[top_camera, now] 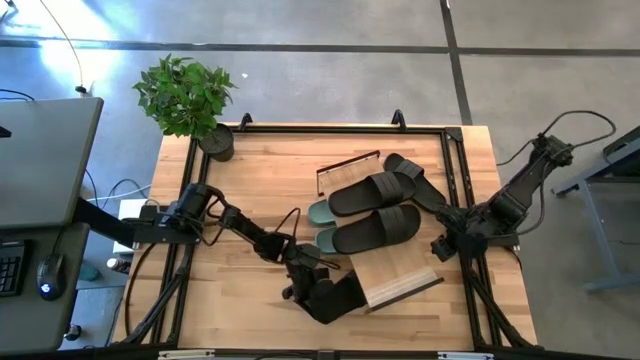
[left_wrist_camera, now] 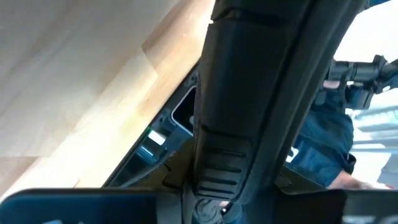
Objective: Pick and place slides into the shelf
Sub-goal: Put the black slides under the shelf
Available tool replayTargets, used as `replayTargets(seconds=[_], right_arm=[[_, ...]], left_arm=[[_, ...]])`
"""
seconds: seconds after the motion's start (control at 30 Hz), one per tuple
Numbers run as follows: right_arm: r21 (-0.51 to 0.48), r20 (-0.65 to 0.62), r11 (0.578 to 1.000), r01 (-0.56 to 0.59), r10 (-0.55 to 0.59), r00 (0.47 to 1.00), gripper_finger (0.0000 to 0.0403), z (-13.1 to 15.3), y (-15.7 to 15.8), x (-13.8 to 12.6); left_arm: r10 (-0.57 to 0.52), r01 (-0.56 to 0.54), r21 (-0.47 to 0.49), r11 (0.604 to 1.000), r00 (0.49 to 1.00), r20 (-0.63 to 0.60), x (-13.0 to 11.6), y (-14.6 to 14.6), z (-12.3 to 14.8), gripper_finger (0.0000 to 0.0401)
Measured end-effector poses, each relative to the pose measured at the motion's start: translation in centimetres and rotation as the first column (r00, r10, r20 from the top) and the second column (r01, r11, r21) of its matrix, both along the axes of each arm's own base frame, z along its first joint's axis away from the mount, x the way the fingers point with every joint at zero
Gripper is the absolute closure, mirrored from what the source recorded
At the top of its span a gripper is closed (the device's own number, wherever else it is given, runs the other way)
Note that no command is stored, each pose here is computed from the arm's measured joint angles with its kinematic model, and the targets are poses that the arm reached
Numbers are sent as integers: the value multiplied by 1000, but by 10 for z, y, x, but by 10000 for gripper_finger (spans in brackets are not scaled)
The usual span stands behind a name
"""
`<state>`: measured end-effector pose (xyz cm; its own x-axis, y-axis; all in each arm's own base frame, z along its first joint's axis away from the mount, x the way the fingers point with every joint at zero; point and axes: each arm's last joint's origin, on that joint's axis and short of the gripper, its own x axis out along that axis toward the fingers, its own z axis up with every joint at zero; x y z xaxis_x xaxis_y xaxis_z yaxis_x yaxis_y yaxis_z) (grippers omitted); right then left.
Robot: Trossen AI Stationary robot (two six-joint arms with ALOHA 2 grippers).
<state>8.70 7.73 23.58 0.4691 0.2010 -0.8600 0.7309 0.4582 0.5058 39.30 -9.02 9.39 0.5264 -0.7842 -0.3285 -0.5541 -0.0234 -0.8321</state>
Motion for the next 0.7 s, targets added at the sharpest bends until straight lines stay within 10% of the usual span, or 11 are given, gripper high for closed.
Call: replayTargets(seconds=[0.7], right_arm=[[-27,46,998,-50,52,998,372,-6,19,18]], left_arm=[[-40,39,31,999,999,21,2,-1,1,224]])
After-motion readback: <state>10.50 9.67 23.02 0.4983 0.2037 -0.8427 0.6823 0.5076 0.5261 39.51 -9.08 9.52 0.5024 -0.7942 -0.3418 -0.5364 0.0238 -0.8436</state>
